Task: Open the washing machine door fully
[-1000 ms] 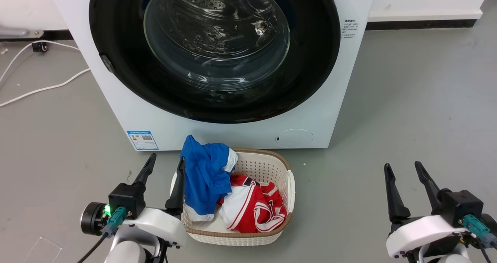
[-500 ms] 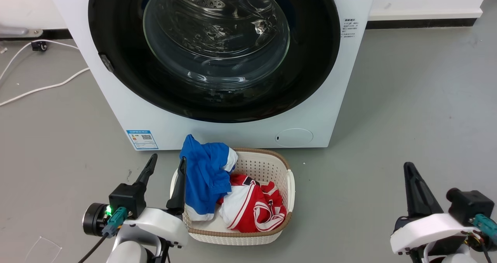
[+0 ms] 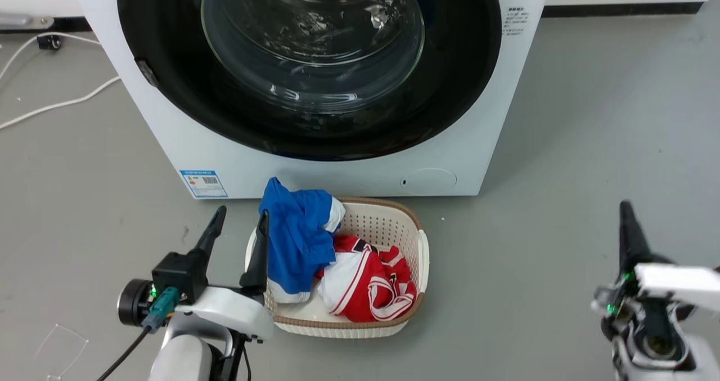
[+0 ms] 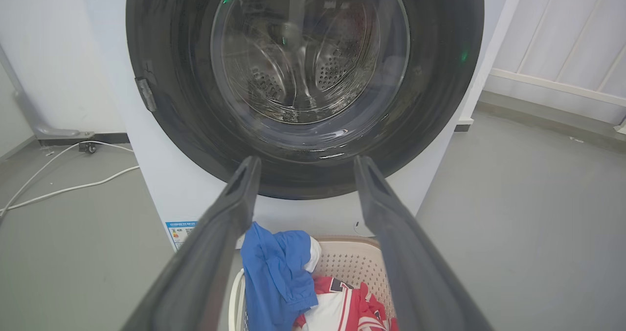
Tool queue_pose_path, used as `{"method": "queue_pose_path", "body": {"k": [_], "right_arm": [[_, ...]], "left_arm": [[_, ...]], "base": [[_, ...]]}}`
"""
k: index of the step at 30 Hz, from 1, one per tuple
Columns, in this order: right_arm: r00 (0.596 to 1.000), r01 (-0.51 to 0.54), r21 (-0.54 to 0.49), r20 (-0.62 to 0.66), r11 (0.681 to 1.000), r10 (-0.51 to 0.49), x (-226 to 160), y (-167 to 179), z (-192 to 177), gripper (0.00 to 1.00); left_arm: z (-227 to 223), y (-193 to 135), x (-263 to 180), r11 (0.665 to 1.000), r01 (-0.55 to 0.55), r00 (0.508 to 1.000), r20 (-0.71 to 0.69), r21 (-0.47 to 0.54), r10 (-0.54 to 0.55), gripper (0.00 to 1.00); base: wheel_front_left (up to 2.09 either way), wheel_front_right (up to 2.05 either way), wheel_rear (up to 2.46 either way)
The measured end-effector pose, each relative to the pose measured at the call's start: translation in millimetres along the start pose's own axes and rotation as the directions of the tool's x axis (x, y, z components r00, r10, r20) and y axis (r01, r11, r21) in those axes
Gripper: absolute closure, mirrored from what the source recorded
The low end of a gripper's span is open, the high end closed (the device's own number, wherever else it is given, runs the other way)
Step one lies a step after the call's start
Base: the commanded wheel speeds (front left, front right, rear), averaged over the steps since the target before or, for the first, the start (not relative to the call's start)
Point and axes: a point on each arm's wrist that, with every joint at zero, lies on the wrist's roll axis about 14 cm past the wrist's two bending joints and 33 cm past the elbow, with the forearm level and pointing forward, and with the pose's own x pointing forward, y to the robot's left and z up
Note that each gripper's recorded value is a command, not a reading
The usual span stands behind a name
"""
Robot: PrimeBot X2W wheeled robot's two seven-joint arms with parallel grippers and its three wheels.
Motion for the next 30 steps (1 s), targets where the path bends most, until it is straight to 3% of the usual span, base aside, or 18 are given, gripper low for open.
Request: {"method": "queue_pose_path", "body": {"k": [5,10,19,25,30], "right_arm": [[0.998,-0.042,0.307,0.057,0.951,0.025,34.2,19.4,21.3,1.0],[0.998,-0.068,0.366,0.038,0.928,0.058,72.4,31.3,38.7,1.0],[0.966,-0.13,0.201,-0.197,0.971,0.17,156.1,83.7,21.0,1.0],[0.89,-0.154,0.047,-0.428,0.987,0.159,194.0,106.1,-29.4,1.0],[0.842,-0.175,-0.051,-0.526,0.983,0.123,216.4,117.6,-63.8,1.0]], "left_arm": [[-2.9,6.1,10.4,1.0,-0.013,1.0,0.0,-0.001,0.013,0.0],[-6.3,8.8,23.2,1.0,-0.012,1.0,-0.001,0.01,0.012,0.0],[-17.9,17.5,45.8,1.0,-0.027,1.0,-0.006,0.0,0.027,0.0],[-32.4,24.5,53.2,0.999,-0.043,0.999,-0.031,-0.001,0.043,0.0],[-41.1,30.8,57.0,0.998,-0.056,0.997,-0.045,0.002,0.056,0.0]], "base": [[0.0,0.0,0.0],[0.0,0.0,0.0],[0.0,0.0,0.0],[0.0,0.0,0.0],[0.0,0.0,0.0]]}}
